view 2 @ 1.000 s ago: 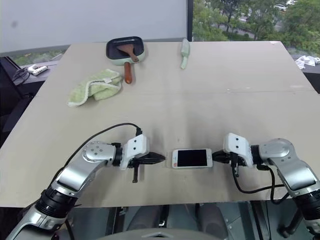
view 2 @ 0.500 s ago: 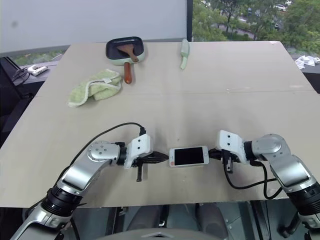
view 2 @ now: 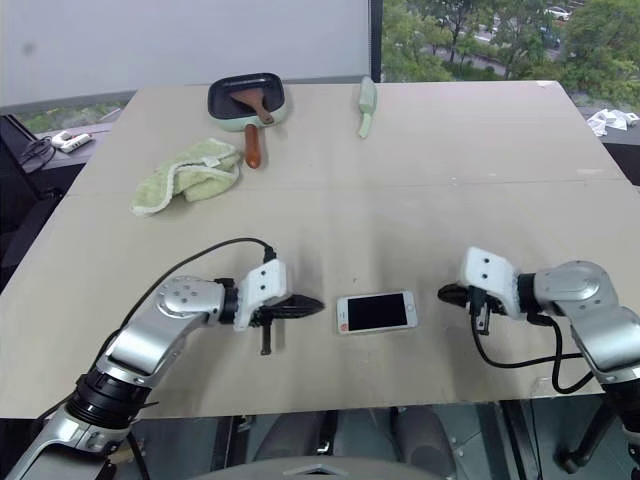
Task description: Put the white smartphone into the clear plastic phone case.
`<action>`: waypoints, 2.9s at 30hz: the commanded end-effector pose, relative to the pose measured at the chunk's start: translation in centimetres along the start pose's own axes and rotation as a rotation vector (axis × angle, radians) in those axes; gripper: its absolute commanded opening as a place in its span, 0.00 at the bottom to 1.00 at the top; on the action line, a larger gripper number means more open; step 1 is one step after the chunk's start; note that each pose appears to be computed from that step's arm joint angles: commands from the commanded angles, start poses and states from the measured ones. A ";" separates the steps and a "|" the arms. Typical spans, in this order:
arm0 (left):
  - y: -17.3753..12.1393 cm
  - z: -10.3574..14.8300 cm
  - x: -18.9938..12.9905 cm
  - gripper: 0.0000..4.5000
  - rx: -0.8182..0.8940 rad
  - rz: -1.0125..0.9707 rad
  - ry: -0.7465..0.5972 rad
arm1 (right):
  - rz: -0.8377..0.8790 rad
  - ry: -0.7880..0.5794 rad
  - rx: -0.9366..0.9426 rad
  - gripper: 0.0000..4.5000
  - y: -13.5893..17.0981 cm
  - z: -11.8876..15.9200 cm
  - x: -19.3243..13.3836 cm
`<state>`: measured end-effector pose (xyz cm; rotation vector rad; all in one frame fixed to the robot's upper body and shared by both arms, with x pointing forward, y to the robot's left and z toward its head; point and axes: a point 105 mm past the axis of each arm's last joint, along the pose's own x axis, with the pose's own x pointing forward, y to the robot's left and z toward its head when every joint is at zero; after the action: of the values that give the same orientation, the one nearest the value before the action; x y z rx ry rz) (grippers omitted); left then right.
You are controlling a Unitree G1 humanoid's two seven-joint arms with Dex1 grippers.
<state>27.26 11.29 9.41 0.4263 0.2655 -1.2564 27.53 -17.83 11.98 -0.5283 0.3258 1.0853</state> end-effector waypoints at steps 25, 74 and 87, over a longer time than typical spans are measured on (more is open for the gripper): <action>-4.2 -1.1 4.0 0.00 -0.015 -0.116 -0.016 | 0.103 -0.005 0.207 0.01 6.6 -6.8 6.2; -3.8 -0.6 4.3 0.00 0.026 -0.109 -0.021 | 0.241 0.227 0.309 0.01 9.1 -8.9 4.2; -3.8 -0.5 4.5 0.00 0.031 -0.109 -0.027 | 0.317 0.162 0.326 0.01 9.6 -7.7 3.4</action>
<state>24.93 6.67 6.78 0.4194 0.2389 -1.3779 23.72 -14.75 6.39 -0.3576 0.4550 1.2421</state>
